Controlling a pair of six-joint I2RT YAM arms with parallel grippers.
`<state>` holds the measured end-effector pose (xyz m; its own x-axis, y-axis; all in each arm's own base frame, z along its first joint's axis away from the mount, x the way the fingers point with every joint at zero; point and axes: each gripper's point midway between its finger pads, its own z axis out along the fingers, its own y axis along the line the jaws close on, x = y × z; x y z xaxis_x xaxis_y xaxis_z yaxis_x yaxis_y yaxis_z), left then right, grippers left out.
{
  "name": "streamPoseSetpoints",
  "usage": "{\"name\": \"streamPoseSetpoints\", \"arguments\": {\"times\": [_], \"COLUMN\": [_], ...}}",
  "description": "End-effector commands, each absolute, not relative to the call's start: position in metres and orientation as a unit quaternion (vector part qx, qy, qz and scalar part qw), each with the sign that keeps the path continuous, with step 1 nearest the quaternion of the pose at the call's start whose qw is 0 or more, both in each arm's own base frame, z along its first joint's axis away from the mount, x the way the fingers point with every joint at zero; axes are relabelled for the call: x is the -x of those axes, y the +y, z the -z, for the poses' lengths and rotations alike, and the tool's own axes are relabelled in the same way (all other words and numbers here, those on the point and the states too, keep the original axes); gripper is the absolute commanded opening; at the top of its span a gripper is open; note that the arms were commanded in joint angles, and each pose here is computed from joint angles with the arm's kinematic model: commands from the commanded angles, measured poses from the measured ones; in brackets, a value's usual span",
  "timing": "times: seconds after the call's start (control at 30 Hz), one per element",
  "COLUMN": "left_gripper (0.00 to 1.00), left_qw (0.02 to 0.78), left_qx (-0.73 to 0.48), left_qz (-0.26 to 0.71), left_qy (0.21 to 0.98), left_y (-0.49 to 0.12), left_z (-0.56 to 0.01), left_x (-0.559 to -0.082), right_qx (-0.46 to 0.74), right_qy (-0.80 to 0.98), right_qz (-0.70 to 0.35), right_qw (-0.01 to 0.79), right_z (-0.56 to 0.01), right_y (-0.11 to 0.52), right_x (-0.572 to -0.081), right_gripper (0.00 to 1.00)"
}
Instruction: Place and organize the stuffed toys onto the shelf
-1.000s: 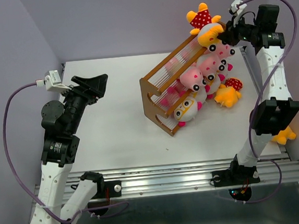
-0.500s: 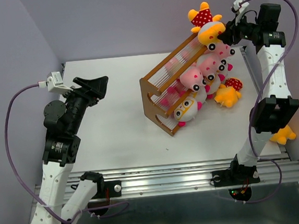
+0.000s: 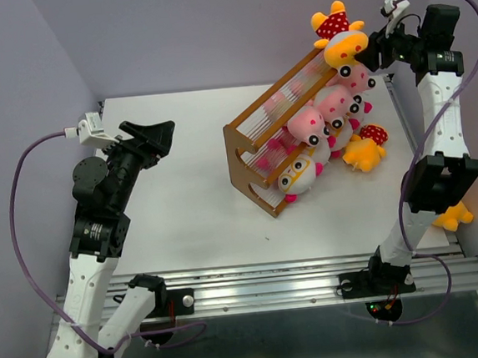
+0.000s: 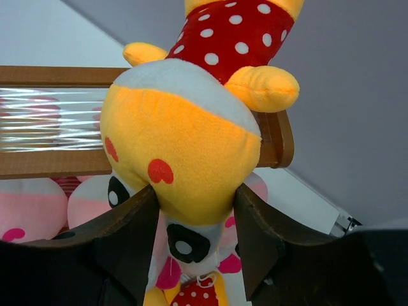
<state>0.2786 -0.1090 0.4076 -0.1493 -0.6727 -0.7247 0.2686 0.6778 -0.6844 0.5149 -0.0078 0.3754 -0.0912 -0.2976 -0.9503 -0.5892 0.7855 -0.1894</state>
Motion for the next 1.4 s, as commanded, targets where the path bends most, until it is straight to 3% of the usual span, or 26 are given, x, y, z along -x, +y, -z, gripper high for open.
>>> {"name": "streamPoseSetpoints", "arguments": {"times": [0.0,0.27,0.63,0.73,0.87,0.97,1.37], "left_gripper": [0.83,0.84,0.83,0.84,0.84,0.83,0.84], "left_qw": [0.654,0.651,0.648,0.648,0.648,0.649,0.648], "left_qx": [0.140,0.142,0.143,0.144,0.145,0.146,0.149], "left_qz": [0.381,0.385,0.387,0.388,0.389,0.390,0.392], "left_qy": [0.638,0.639,0.640,0.639,0.639,0.637,0.636], "left_y": [-0.109,-0.110,-0.110,-0.110,-0.110,-0.110,-0.109], "left_z": [-0.424,-0.423,-0.422,-0.422,-0.421,-0.421,-0.421], "left_x": [-0.277,-0.277,-0.276,-0.275,-0.275,-0.273,-0.272], "right_qx": [0.306,0.293,0.282,0.273,0.263,0.255,0.241], "right_qy": [0.704,0.710,0.711,0.716,0.716,0.715,0.710], "right_qz": [-0.096,-0.089,-0.069,-0.062,-0.055,-0.049,-0.032], "right_qw": [0.634,0.634,0.640,0.640,0.644,0.649,0.661], "right_z": [-0.402,-0.400,-0.400,-0.398,-0.400,-0.403,-0.408], "right_y": [-0.015,-0.027,-0.039,-0.046,-0.050,-0.056,-0.066], "right_x": [-0.521,-0.523,-0.519,-0.520,-0.523,-0.525,-0.529], "right_gripper": [0.56,0.68,0.67,0.63,0.48,0.42,0.35]}}
